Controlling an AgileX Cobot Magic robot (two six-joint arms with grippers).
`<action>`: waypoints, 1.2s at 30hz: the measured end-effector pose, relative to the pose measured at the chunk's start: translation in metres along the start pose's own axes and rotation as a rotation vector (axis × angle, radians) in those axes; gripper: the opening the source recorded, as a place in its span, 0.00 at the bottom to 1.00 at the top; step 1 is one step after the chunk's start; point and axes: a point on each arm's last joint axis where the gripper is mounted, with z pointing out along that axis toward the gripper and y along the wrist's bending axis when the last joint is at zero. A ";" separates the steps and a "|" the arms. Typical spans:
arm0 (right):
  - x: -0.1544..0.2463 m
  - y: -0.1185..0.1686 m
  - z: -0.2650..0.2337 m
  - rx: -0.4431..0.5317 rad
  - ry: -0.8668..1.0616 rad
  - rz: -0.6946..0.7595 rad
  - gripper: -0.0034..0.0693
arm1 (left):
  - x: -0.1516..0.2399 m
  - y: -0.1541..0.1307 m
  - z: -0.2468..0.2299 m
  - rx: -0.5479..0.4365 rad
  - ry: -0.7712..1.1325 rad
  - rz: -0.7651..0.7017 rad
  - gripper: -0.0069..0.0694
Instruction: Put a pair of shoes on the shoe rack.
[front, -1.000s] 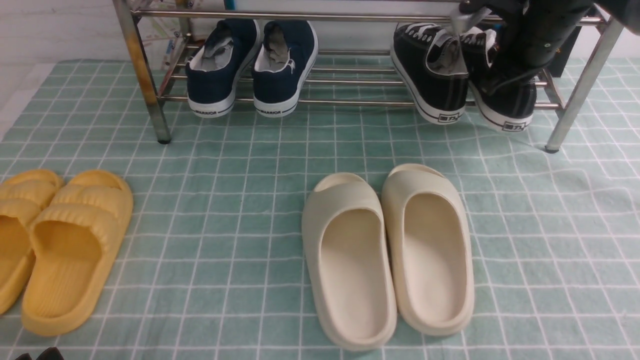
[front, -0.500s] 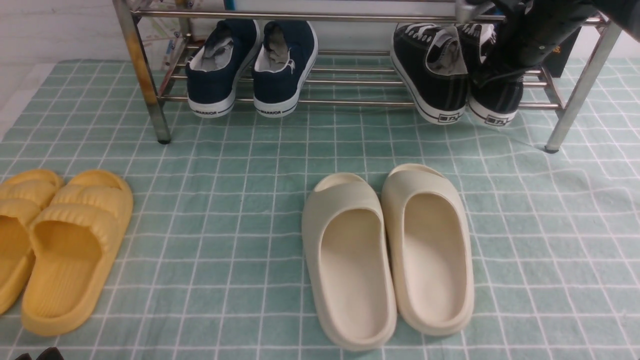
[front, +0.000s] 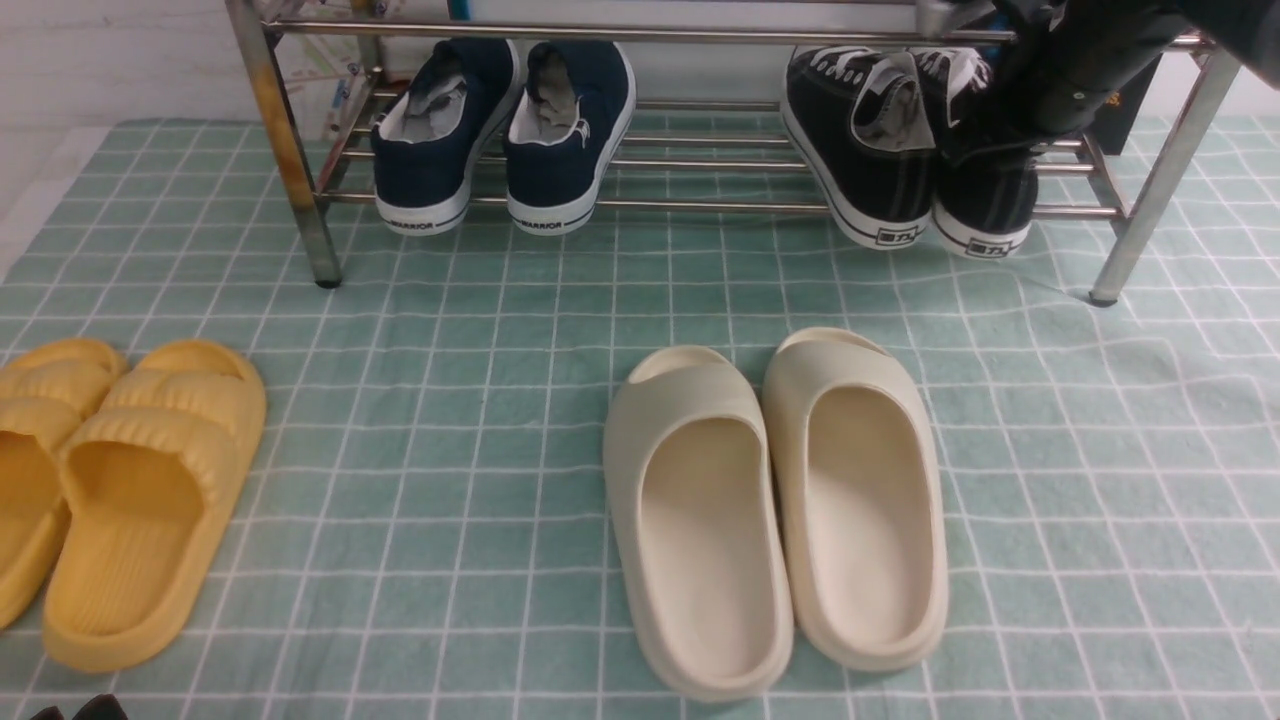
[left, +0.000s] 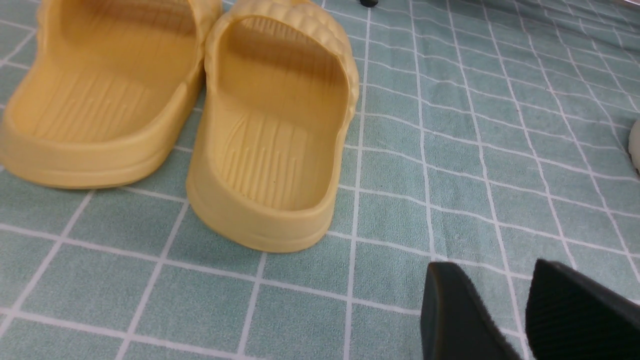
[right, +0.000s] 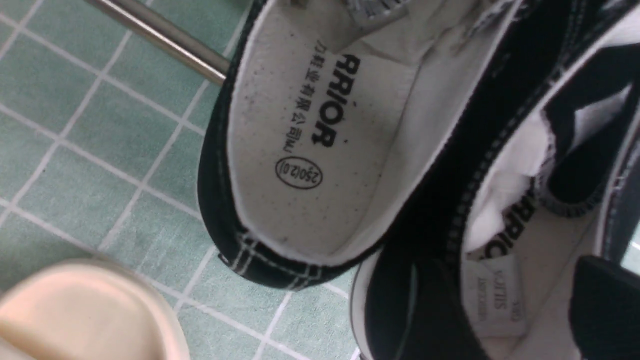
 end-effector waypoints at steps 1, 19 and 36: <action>-0.001 -0.001 -0.005 0.003 0.000 0.008 0.66 | 0.000 0.000 0.000 0.000 0.000 0.000 0.40; 0.011 0.018 -0.181 -0.024 -0.039 0.138 0.28 | 0.000 0.000 0.000 0.000 0.000 0.000 0.40; 0.186 0.090 -0.294 -0.054 -0.445 0.254 0.04 | 0.000 0.000 0.000 0.000 0.000 0.000 0.40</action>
